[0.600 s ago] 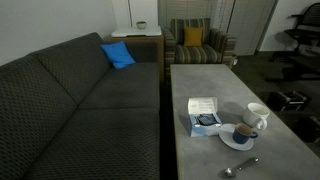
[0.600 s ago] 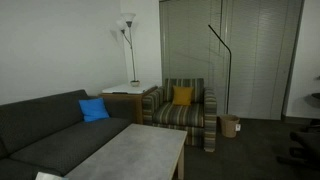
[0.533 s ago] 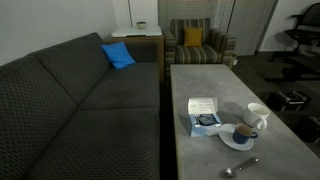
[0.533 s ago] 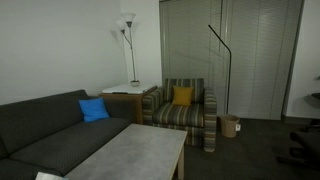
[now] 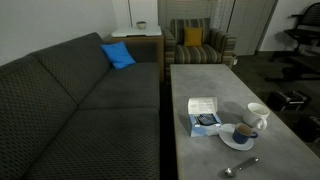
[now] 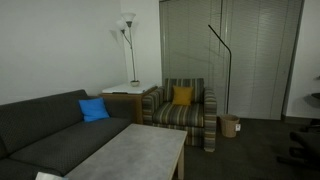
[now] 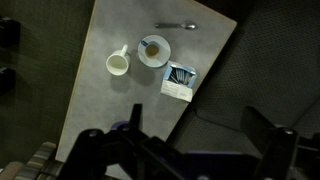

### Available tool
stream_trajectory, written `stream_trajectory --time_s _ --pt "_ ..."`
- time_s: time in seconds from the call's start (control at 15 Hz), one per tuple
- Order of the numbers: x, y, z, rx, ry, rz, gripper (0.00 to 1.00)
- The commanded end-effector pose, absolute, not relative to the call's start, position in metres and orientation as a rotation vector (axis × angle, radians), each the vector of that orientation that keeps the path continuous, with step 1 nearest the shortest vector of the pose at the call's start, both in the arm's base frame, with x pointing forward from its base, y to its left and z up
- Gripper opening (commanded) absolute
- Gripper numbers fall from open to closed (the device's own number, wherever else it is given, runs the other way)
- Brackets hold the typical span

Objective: Remove the blue mug from the white plate and place it on the table

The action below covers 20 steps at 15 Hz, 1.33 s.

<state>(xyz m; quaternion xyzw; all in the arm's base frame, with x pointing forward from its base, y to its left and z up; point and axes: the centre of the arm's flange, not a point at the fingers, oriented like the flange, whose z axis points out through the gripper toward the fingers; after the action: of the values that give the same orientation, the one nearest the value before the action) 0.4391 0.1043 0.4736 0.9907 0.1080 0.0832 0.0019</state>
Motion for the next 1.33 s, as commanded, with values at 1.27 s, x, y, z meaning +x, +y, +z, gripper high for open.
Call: stream_trajectory --time_s 1.27 --pt "0.533 0.074 0.354 2.837 1.040 0.204 1.00"
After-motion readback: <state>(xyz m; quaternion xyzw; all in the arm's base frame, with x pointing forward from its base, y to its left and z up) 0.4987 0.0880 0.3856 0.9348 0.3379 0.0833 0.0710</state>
